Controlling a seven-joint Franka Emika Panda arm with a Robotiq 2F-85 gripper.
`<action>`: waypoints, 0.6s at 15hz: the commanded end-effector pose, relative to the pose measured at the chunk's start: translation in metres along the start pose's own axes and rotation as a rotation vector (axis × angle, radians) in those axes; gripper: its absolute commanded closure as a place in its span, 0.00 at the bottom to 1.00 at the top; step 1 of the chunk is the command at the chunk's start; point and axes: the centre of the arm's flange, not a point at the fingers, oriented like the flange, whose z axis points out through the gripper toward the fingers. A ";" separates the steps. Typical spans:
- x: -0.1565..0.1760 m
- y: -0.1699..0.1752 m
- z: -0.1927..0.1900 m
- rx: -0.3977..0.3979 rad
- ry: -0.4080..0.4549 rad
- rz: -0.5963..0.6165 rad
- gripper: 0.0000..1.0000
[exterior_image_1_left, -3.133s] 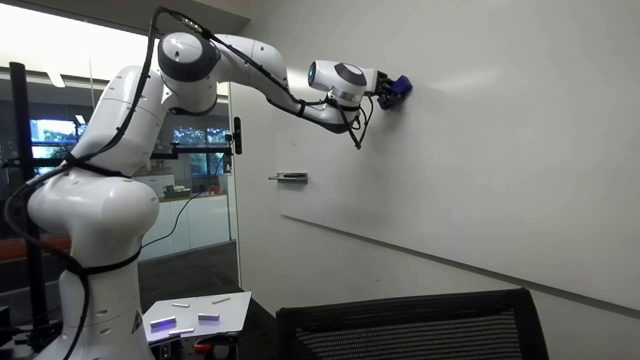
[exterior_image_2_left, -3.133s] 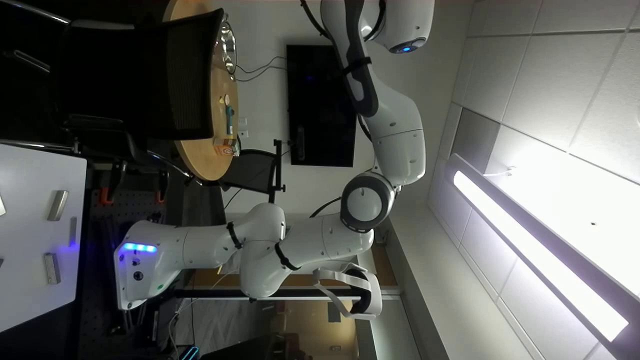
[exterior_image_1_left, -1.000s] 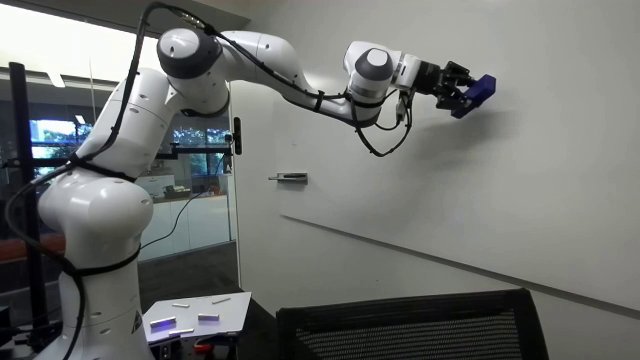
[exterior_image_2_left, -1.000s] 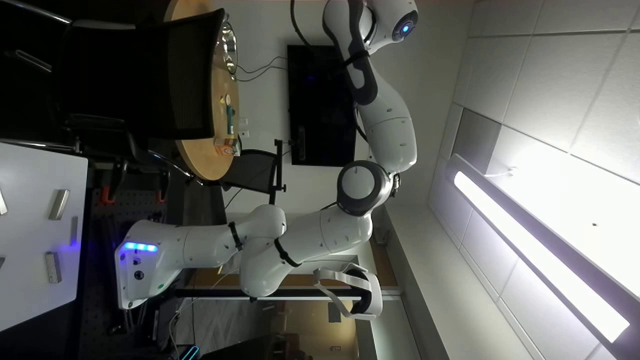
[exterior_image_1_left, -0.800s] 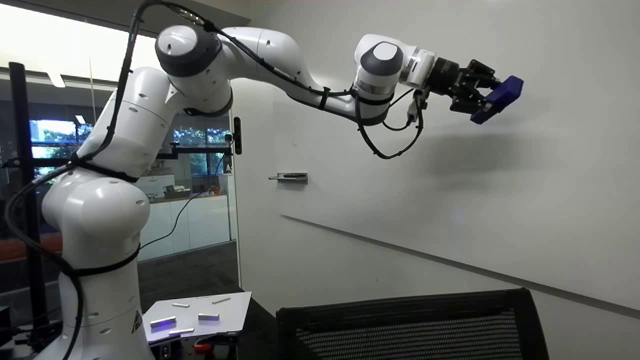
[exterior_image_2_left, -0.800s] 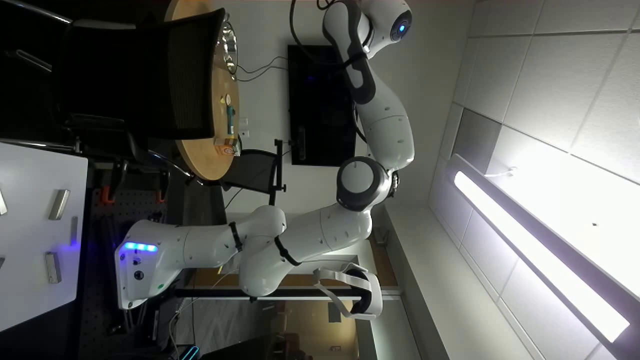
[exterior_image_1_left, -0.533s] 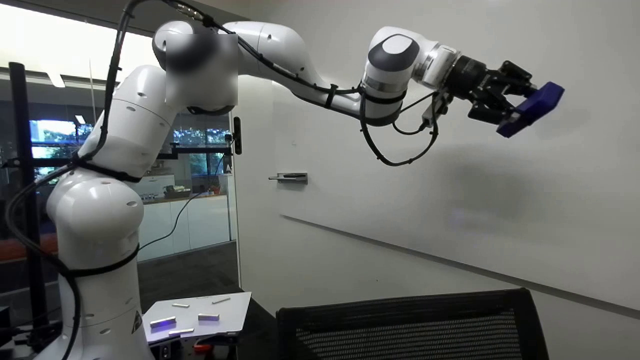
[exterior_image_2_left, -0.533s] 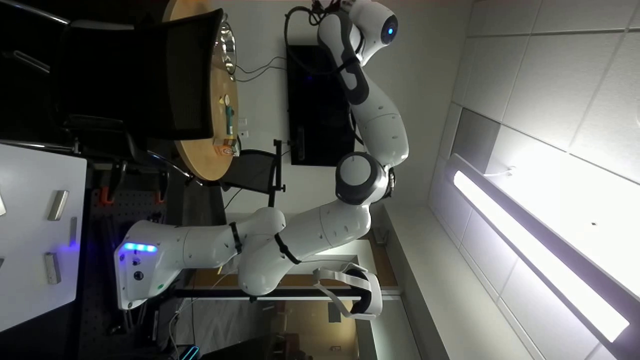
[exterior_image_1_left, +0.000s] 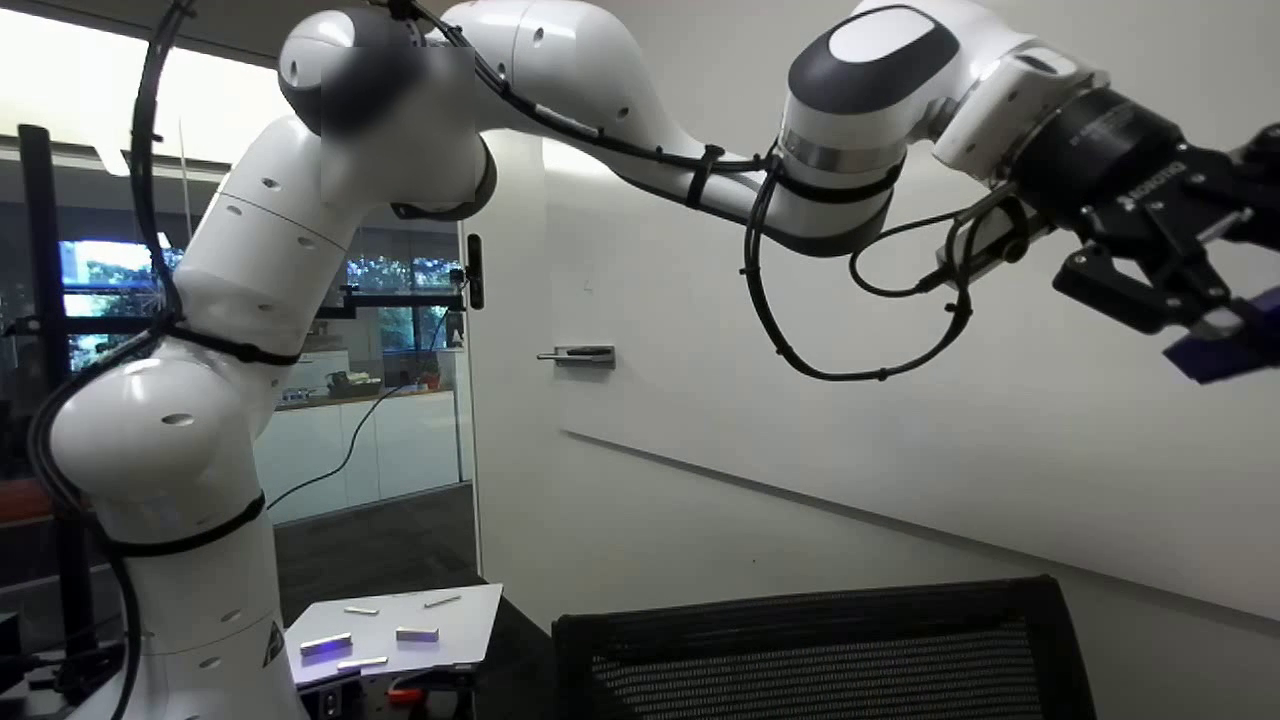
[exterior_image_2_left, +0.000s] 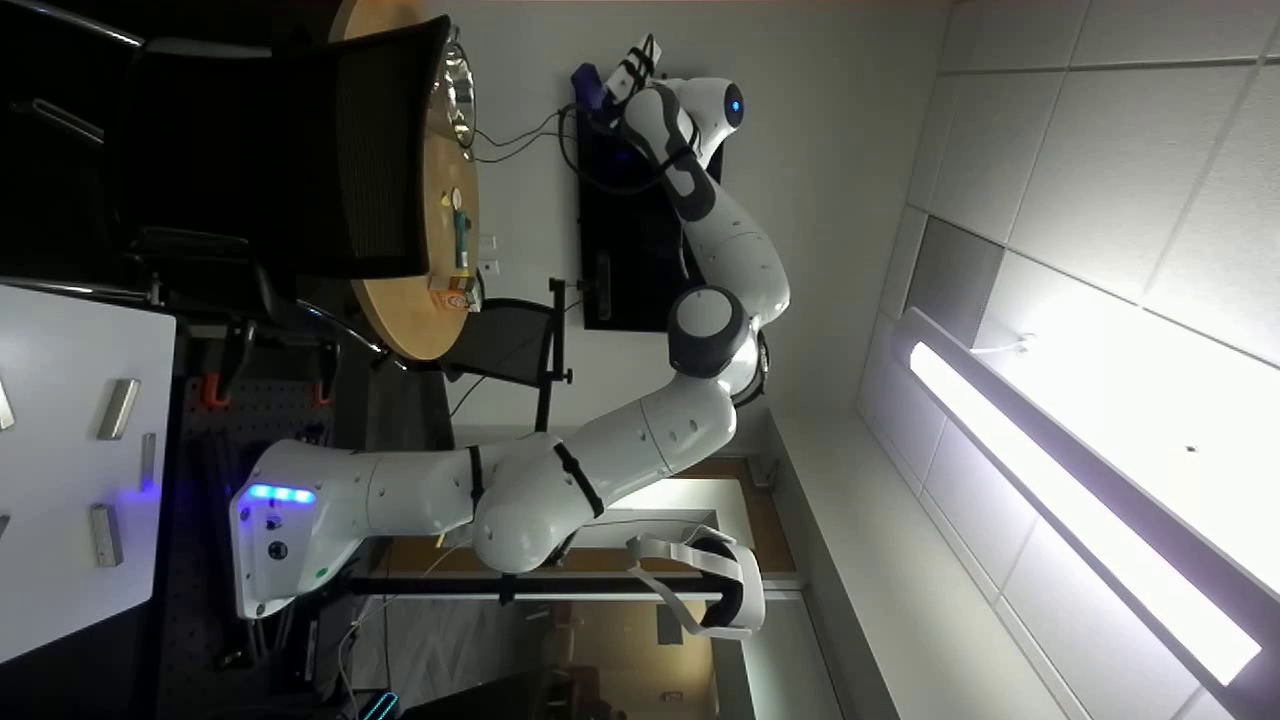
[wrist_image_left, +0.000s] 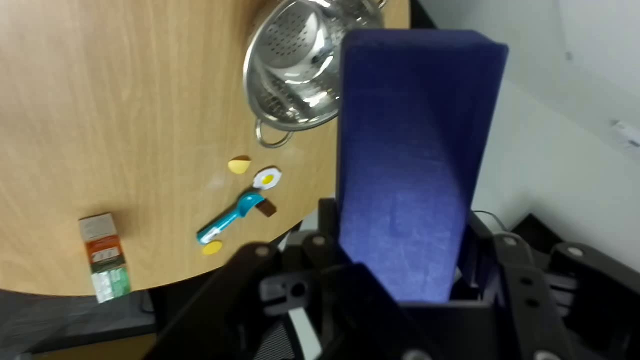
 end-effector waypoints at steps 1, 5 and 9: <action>0.038 0.013 0.038 -0.164 -0.008 0.051 0.69; 0.055 0.030 0.060 -0.347 -0.023 0.107 0.69; 0.057 0.038 0.061 -0.518 -0.055 0.132 0.69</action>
